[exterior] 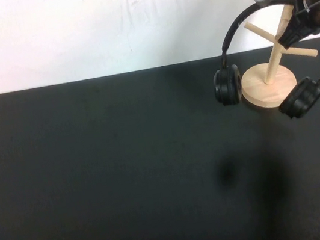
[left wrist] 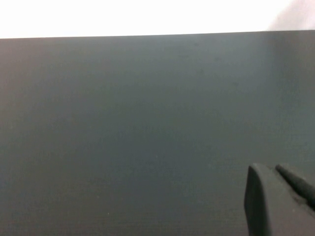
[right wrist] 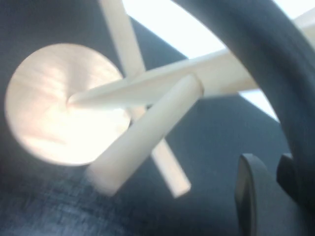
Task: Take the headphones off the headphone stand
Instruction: Pick up the headphones from the headphone stand, then place the headphones on the table
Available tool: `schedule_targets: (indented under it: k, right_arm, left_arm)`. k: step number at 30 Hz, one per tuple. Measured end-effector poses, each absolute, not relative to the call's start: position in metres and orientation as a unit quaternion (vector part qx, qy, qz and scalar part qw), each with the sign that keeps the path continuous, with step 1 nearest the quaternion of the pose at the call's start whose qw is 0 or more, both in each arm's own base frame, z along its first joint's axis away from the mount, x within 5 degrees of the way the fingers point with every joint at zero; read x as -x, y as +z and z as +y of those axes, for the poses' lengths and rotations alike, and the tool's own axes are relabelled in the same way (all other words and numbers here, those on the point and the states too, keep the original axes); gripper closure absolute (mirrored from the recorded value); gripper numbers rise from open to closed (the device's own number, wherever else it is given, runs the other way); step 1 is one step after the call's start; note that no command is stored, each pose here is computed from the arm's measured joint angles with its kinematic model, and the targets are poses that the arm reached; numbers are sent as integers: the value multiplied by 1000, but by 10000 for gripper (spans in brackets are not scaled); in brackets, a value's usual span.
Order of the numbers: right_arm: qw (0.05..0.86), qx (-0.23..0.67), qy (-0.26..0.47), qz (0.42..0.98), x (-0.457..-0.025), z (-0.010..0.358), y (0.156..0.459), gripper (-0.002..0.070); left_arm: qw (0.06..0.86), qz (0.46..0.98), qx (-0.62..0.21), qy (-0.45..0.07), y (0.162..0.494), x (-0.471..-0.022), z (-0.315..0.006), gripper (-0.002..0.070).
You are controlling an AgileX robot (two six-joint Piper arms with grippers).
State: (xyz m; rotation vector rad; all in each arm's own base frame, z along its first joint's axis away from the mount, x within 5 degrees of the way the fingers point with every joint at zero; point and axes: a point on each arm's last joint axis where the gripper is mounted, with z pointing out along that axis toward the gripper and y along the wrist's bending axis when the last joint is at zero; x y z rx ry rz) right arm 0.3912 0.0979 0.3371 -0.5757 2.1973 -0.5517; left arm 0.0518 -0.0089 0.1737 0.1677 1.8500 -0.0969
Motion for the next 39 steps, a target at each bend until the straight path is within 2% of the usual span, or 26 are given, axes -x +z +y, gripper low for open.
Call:
schedule_targets:
  k: [6, 12, 16, 23, 29, 36, 39]
  right_arm:
    - [364, 207, -173, 892, -344, 121, 366, 685]
    - [334, 212, -64, 916, -305, 155, 376, 685]
    - [295, 253, -26, 921, -310, 179, 352, 685]
    - [264, 262, 8, 928, -354, 217, 275, 685]
    - [227, 257, 16, 939, -383, 240, 223, 685]
    - [213, 258, -2, 942, -399, 248, 194, 684]
    - [206, 259, -5, 944, -401, 248, 186, 656]
  left_arm:
    - [598, 797, -72, -42, 174, -52, -9, 679]
    - [598, 797, -72, -42, 174, -52, -9, 679]
    - [598, 797, -72, -42, 174, -52, -9, 679]
    - [598, 797, -72, -42, 174, -52, -9, 679]
    - [598, 797, -72, -42, 174, -52, -9, 679]
    - [598, 797, -72, -42, 174, -52, -9, 679]
    - [598, 797, -72, -42, 174, -52, -9, 679]
